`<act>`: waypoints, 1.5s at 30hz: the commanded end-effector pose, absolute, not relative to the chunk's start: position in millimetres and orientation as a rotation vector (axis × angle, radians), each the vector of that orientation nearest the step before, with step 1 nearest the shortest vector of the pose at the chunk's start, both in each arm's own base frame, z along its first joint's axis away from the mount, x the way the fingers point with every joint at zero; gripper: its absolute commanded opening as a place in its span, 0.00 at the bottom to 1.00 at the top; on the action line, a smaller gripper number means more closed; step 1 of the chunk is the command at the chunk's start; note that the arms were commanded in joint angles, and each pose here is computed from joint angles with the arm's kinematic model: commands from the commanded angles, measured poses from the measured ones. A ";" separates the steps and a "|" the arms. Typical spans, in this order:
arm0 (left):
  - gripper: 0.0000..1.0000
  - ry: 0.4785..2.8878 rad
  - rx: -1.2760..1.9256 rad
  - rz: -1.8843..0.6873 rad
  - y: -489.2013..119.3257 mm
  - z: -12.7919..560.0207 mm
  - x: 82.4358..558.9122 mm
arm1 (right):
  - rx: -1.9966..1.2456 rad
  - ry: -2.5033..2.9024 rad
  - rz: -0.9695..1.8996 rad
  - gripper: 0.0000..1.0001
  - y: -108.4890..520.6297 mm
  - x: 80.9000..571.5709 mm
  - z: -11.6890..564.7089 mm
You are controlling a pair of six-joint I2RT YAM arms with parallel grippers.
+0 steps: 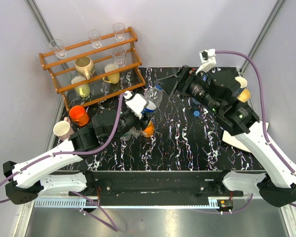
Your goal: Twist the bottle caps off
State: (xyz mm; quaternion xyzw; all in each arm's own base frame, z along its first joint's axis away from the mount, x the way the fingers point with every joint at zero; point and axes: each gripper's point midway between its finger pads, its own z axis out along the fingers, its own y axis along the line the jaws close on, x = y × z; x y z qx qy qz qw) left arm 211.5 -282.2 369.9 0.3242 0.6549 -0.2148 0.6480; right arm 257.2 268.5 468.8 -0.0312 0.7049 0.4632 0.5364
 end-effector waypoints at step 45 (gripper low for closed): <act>0.54 1.205 1.126 -1.310 -301.9 426.9 108.3 | -1.030 1.299 1.179 0.00 278.7 139.1 480.4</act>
